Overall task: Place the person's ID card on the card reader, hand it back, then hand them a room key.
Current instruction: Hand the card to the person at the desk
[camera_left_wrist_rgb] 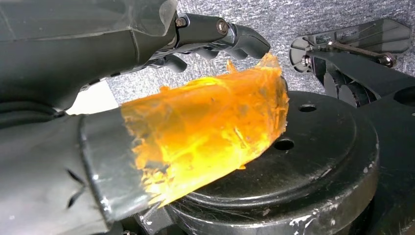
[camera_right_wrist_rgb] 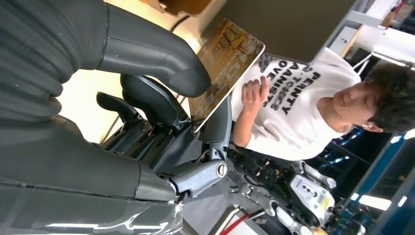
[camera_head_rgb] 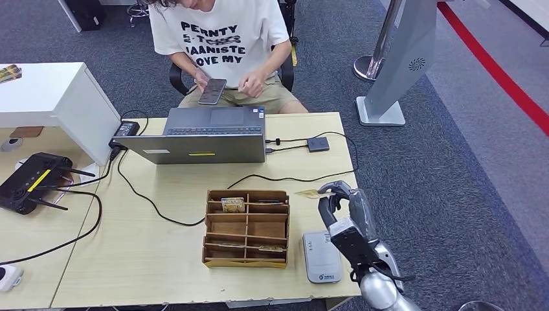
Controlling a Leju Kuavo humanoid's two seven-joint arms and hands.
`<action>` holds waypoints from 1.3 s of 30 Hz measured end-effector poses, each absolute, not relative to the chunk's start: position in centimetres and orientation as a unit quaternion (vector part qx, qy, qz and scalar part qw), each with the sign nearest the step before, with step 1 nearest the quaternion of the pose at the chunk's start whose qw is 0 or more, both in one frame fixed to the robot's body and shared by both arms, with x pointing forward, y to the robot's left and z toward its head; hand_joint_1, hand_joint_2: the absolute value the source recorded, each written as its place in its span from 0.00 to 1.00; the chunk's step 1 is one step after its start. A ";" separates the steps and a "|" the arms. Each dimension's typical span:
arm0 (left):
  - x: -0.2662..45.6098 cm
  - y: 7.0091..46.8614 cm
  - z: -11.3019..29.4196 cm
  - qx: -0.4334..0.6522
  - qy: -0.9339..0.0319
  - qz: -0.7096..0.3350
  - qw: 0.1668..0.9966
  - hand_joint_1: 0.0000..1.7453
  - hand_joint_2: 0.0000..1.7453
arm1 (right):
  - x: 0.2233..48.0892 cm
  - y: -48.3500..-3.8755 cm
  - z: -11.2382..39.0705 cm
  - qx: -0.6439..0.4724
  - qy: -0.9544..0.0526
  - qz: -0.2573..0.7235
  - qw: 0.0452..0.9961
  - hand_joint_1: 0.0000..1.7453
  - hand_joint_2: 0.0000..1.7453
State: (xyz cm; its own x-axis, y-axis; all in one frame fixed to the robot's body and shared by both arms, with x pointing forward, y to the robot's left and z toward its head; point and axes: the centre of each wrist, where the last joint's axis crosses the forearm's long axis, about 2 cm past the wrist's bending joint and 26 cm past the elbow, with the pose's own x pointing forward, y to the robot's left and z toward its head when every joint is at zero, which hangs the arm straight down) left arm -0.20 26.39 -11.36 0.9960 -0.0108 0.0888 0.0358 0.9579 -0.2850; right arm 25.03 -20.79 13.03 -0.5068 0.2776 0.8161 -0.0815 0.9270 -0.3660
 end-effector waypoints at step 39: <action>3.5 17.0 -9.8 -0.006 -0.231 -0.220 0.948 0.00 0.00 | 30.4 -15.3 19.4 -0.134 -0.889 0.165 0.406 0.58 1.00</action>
State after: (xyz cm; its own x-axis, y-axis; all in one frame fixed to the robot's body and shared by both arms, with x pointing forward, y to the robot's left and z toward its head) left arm 3.49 16.98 -9.77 0.7963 -0.4139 0.4411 0.4198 0.9032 0.0898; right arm 30.35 -15.32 19.39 -0.6346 0.3713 0.6778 0.1036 0.9100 -0.4015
